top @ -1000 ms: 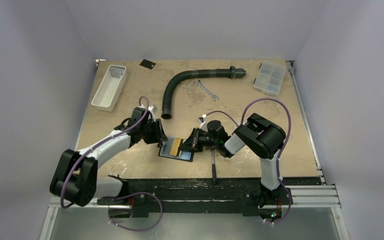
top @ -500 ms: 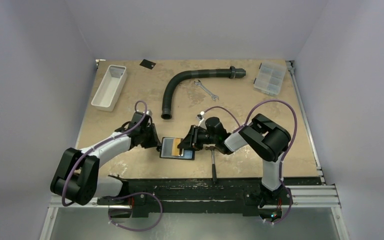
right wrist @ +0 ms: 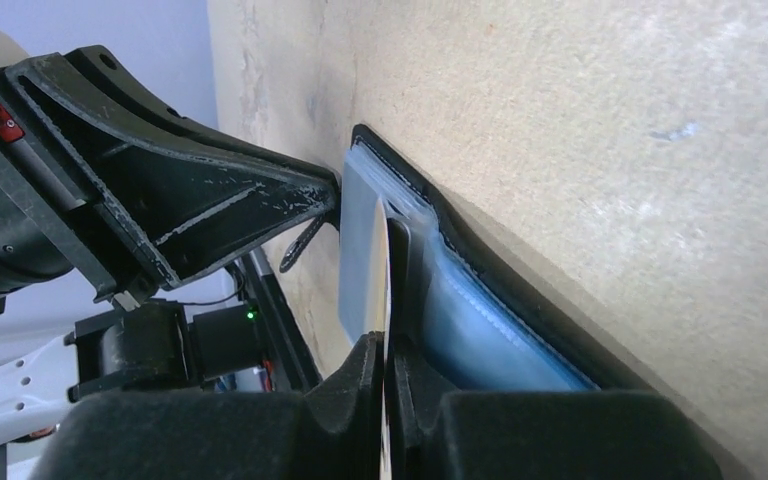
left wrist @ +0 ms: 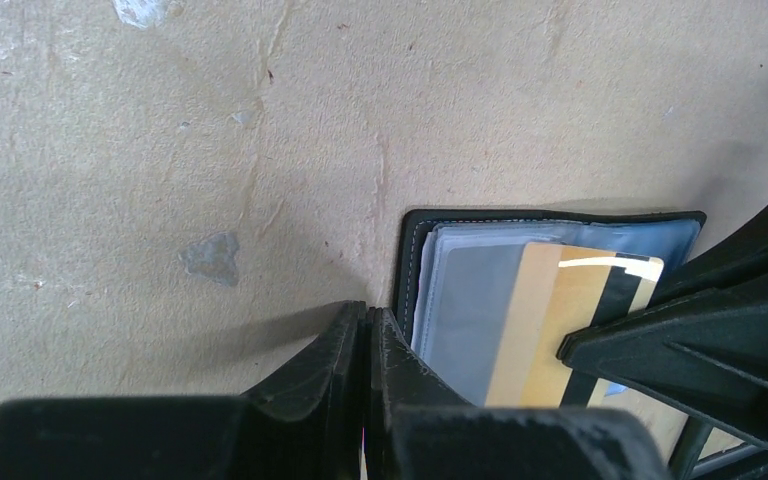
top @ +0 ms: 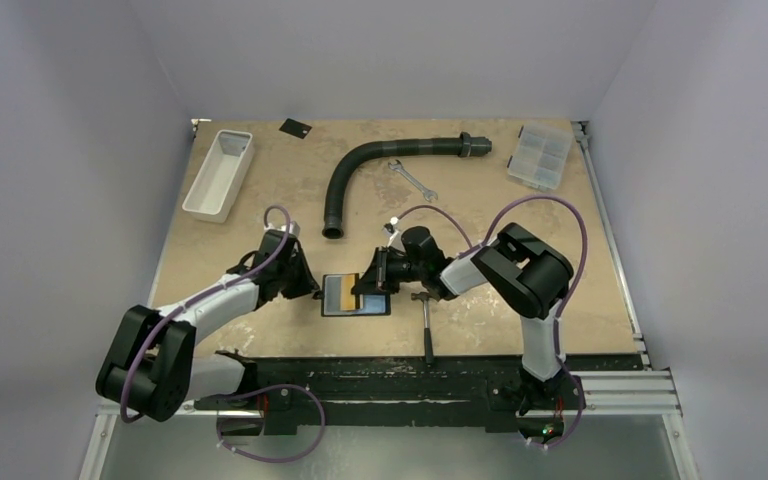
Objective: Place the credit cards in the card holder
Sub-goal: Insert the credit card into the card holder.
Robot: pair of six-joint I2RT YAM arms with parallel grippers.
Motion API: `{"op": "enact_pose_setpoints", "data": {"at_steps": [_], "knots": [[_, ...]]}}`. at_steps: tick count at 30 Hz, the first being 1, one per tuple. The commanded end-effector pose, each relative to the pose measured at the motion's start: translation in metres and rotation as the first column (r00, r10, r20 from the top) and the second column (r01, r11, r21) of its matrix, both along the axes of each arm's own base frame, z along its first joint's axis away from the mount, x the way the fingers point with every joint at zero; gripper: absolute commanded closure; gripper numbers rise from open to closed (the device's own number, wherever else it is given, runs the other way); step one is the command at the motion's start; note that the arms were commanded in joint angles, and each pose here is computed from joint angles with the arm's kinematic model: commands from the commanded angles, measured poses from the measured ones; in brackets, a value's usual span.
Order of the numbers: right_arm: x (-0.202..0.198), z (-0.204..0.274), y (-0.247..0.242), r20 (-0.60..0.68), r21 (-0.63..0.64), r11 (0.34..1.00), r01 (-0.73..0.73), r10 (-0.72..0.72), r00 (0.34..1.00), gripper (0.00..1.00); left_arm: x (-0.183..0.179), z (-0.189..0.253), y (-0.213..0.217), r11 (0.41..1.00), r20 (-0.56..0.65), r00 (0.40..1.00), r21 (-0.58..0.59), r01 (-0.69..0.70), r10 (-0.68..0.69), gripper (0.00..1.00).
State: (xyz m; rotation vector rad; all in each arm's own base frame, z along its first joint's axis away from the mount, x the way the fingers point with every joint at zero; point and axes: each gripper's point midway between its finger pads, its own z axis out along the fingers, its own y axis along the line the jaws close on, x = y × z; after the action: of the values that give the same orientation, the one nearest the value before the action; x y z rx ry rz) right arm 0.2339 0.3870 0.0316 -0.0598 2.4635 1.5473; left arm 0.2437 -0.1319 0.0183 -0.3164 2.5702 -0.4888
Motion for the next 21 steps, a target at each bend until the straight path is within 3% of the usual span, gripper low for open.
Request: {"op": "enact_pose_setpoints", "data": {"at_steps": [1, 5, 8, 14, 21], "knots": [[0.000, 0.013, 0.020, 0.035, 0.057, 0.997, -0.046, 0.044, 0.998, 0.93, -0.012, -0.003, -0.009, 0.998, -0.027, 0.999, -0.061, 0.020, -0.021, 1.00], [-0.007, 0.013, 0.024, 0.020, 0.090, 0.992, -0.089, 0.087, 0.996, 0.94, -0.014, -0.003, -0.008, 0.998, -0.024, 0.999, -0.061, 0.022, -0.024, 1.00], [-0.013, 0.013, 0.016, 0.004, 0.108, 0.989, -0.096, 0.096, 0.995, 0.83, -0.014, -0.003, -0.008, 0.998, -0.021, 1.000, -0.057, 0.021, -0.022, 1.00], [-0.011, 0.004, -0.003, 0.042, -0.031, 0.994, -0.101, 0.102, 0.994, 0.65, -0.015, -0.003, -0.006, 0.998, -0.014, 1.000, -0.054, 0.014, -0.015, 1.00], [-0.012, -0.001, -0.016, 0.060, -0.128, 0.987, -0.093, 0.101, 0.993, 0.59, -0.014, -0.002, -0.008, 0.998, -0.013, 1.000, -0.064, 0.024, -0.025, 1.00]]}}
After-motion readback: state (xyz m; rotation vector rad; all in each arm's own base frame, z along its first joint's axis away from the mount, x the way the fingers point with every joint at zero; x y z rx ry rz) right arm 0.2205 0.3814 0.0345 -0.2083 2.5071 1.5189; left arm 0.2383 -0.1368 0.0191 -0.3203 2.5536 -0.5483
